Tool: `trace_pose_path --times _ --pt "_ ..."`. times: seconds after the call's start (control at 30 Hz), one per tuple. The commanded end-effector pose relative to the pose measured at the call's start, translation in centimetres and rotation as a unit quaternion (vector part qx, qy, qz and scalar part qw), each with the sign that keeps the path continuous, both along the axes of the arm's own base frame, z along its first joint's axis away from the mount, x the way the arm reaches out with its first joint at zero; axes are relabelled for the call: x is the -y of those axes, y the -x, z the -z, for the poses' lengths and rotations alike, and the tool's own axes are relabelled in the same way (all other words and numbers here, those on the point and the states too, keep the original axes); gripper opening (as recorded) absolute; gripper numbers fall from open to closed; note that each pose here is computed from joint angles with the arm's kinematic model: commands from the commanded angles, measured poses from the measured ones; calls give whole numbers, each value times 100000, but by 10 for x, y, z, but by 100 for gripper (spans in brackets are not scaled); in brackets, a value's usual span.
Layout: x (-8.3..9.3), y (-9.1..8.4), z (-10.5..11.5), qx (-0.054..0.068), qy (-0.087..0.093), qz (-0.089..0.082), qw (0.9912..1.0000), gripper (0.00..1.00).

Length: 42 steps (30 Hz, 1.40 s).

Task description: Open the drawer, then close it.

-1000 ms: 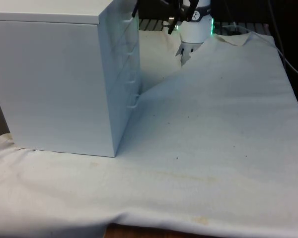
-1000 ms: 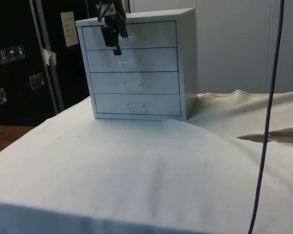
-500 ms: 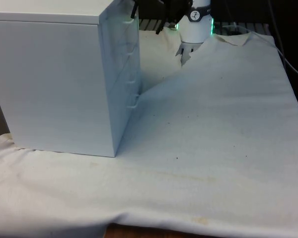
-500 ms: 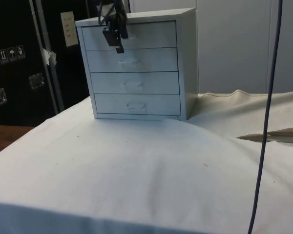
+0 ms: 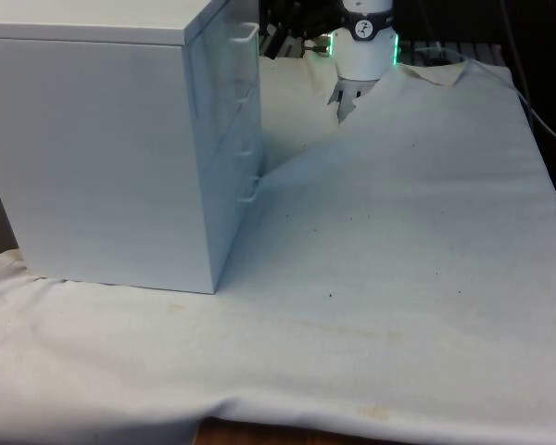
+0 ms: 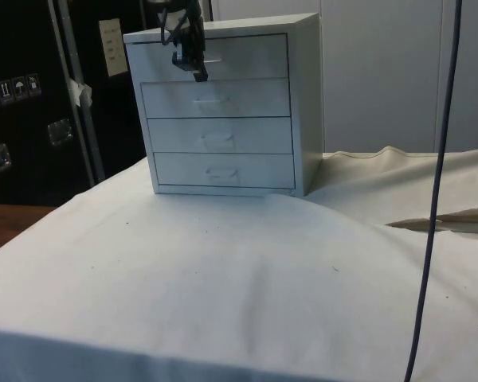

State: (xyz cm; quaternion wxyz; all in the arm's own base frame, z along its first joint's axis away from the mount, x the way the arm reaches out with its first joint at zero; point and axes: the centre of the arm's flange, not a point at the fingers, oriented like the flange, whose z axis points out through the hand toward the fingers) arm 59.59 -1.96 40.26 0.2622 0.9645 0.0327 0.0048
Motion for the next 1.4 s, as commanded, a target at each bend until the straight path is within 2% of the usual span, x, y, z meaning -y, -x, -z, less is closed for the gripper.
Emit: trace_pose_path --times 0.0,0.33,0.63,0.93,0.97,1.07,1.3,1.33,1.37 --pt "0 0 0 93 -106 -34 100000 0" --pt "-1 -1 -4 254 -15 -44 100000 0" --pt "-25 -4 -20 1218 -554 -266 99991 0" --pt "-21 -5 -27 1152 383 -218 99992 0" --pt "-22 -6 -25 1264 82 -189 99992 0" --pt "-20 -6 -32 1134 762 -200 99990 0" --pt "-21 -8 -42 1305 888 -94 99987 0" --pt "-21 -8 -42 1287 899 -118 99988 4" --pt "-21 -8 -43 1345 907 -107 99987 14"
